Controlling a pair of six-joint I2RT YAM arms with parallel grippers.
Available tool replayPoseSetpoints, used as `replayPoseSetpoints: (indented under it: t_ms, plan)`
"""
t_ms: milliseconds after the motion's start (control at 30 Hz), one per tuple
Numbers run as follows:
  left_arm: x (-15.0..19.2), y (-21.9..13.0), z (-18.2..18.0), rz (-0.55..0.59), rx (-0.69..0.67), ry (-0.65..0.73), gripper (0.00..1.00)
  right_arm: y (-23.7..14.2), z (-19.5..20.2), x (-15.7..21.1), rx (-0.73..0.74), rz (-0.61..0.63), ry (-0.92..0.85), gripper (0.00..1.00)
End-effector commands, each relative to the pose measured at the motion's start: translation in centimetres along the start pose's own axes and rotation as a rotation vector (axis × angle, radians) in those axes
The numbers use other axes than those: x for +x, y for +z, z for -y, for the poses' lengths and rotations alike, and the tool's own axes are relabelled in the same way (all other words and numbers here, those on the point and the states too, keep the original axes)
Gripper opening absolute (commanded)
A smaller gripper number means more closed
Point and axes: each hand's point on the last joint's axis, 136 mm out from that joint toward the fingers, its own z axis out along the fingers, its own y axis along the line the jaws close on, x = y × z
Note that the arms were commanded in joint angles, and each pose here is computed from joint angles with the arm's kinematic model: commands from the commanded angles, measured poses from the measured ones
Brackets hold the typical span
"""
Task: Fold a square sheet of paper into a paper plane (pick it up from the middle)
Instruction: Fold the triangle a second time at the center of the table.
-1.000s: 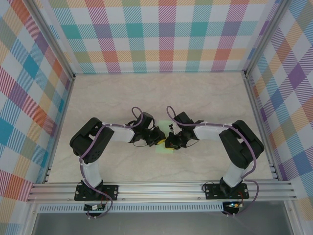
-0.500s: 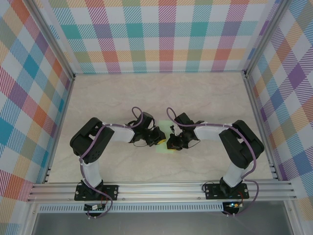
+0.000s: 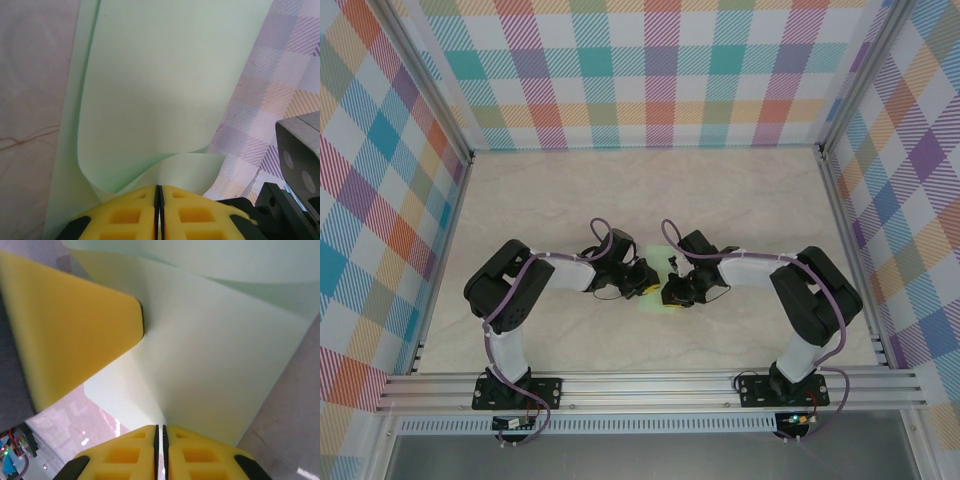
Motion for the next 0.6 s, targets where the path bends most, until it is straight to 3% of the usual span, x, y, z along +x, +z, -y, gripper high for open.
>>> replayPoseSetpoints:
  t_ms: [0, 367, 567]
  plan:
    - [1.3, 1.1, -4.0, -0.031, -0.119, -0.042, 0.12, -0.9, -0.5, 1.1, -0.035, -0.021, 0.014, 0.12]
    - [1.3, 1.2, -4.1, -0.033, -0.122, -0.043, 0.11, 0.9, 4.1, 2.6, 0.076, -0.055, 0.095, 0.09]
    - [1.3, 1.1, -4.2, -0.031, -0.125, -0.044, 0.11, 0.0, 2.7, 2.4, 0.01, -0.04, 0.088, 0.09]
